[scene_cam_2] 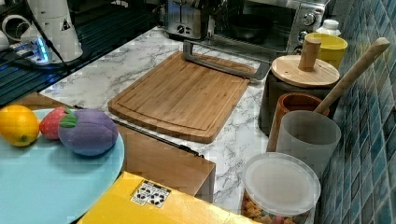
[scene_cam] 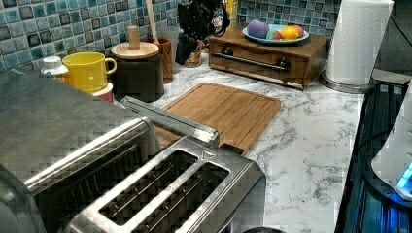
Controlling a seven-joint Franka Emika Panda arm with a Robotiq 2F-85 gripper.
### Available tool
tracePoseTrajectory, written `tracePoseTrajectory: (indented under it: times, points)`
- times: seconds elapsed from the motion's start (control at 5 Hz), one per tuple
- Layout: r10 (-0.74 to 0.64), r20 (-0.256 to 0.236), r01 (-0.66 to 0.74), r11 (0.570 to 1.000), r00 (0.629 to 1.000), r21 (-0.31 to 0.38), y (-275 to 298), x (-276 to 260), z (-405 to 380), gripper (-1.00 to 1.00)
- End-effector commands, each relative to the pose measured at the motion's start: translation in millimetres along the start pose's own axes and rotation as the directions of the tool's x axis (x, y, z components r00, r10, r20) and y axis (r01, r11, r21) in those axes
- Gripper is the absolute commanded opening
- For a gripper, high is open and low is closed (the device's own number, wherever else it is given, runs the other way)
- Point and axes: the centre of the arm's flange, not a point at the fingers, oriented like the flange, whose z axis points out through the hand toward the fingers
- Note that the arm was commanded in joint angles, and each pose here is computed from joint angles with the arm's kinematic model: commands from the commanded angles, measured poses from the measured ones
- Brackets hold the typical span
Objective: Close the oven.
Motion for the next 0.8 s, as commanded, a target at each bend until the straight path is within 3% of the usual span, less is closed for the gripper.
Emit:
tracePoseTrajectory:
  times: [0.2,0.6,0.8]
  points:
    - [-0.105,0.023,0.101,0.985,0.994,0.140,3.9,-2.6,48.3,-1.00]
    - [-0.089,0.018,0.085,0.979,0.996,0.185,37.3,8.0,78.5,-1.00]
    - [-0.095,-0.033,0.100,0.974,0.995,0.203,39.5,6.5,74.6,-1.00]
